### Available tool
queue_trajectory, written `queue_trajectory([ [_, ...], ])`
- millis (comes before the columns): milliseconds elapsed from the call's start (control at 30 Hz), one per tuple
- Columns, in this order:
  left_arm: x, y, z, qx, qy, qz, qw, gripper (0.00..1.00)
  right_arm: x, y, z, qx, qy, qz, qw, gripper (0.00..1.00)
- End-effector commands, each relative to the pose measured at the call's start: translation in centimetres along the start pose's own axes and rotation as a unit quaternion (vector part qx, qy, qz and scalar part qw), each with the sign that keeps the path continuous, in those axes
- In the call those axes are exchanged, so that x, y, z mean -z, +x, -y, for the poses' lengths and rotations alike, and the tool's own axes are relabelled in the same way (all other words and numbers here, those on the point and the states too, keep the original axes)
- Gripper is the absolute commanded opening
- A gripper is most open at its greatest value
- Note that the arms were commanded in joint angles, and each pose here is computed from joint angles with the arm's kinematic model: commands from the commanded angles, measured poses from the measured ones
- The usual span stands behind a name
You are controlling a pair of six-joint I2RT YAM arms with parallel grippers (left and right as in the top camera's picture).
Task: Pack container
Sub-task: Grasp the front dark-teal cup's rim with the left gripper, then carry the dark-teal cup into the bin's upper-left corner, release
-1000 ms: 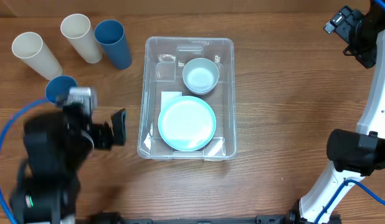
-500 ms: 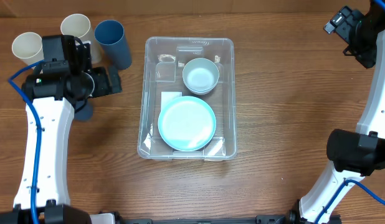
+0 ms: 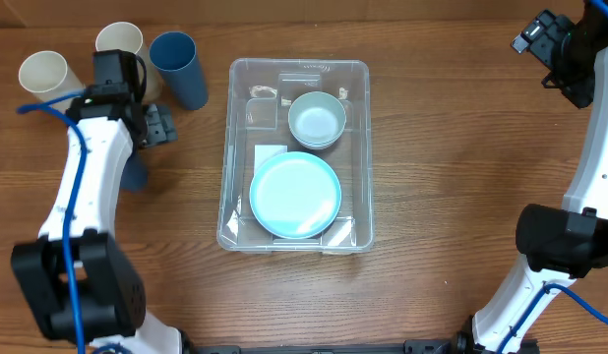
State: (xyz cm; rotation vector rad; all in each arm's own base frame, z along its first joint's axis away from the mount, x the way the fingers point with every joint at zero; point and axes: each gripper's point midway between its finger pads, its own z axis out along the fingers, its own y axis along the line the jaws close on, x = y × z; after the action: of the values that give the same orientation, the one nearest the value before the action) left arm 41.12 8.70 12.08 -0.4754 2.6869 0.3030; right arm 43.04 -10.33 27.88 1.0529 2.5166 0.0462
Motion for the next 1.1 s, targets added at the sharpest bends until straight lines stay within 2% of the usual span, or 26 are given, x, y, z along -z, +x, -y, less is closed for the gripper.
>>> queue_trajectory([
  [0,-0.5,-0.3,-0.4,0.014,-0.012,-0.002,1.0,0.71,1.3,-0.5,-0.1,-0.002,-0.008,0.019,1.0,1.0],
  [33,-0.3,-0.4,-0.4,0.015,-0.011,0.0,1.0,0.57,1.3,-0.5,-0.1,-0.002,-0.008,0.019,1.0,1.0],
  [67,0.0,-0.5,-0.5,0.016,-0.011,0.004,1.0,0.5,1.3,-0.5,-0.1,-0.003,-0.008,0.019,1.0,1.0],
  [100,0.5,-0.6,-0.6,0.017,-0.01,0.006,1.0,0.34,1.3,-0.5,-0.1,-0.002,-0.008,0.019,1.0,1.0],
  [167,1.6,-0.9,-0.7,0.02,-0.007,0.012,1.0,0.16,1.3,-0.5,-0.1,-0.003,-0.008,0.019,1.0,1.0],
  [233,3.1,-1.5,-1.0,0.032,-0.006,0.018,0.999,0.07,1.3,-0.5,-0.1,-0.002,-0.008,0.019,1.0,1.0],
  [300,5.3,-2.2,-1.2,0.038,-0.001,0.021,0.999,0.04,1.3,-0.5,-0.1,-0.003,-0.008,0.019,1.0,1.0],
  [467,10.9,-3.3,-0.8,0.038,0.025,0.022,0.999,0.04,1.3,-0.5,-0.1,-0.002,-0.008,0.019,1.0,1.0],
  [533,13.4,-3.7,0.3,0.026,0.054,0.031,0.998,0.04,1.3,-0.5,-0.1,-0.002,-0.008,0.019,1.0,1.0],
  [600,16.8,-4.1,3.5,-0.035,0.121,0.059,0.99,0.04,1.3,-0.5,-0.1,-0.002,-0.008,0.019,1.0,1.0],
  [667,21.0,-4.1,7.8,-0.118,0.197,0.104,0.968,0.04,1.3,-0.5,-0.1,-0.002,-0.008,0.019,1.0,1.0],
  [733,27.0,-3.8,13.8,-0.211,0.256,0.183,0.926,0.04,1.3,-0.5,-0.1,-0.002,-0.008,0.019,1.0,1.0],
  [767,28.8,-3.6,15.6,-0.229,0.264,0.211,0.913,0.04,1.3,-0.5,-0.1,-0.003,-0.008,0.019,1.0,1.0],
  [867,32.0,-3.4,19.3,-0.253,0.264,0.271,0.89,0.04,1.3,-0.5,-0.1,-0.003,-0.008,0.019,1.0,1.0],
  [967,33.0,-2.8,22.9,-0.275,0.277,0.294,0.872,0.04,1.3,-0.5,-0.1,-0.003,-0.008,0.019,1.0,1.0],
  [1067,31.1,-2.3,25.0,-0.283,0.277,0.275,0.876,0.04,1.3,-0.5,-0.1,-0.002,-0.008,0.019,1.0,1.0],
])
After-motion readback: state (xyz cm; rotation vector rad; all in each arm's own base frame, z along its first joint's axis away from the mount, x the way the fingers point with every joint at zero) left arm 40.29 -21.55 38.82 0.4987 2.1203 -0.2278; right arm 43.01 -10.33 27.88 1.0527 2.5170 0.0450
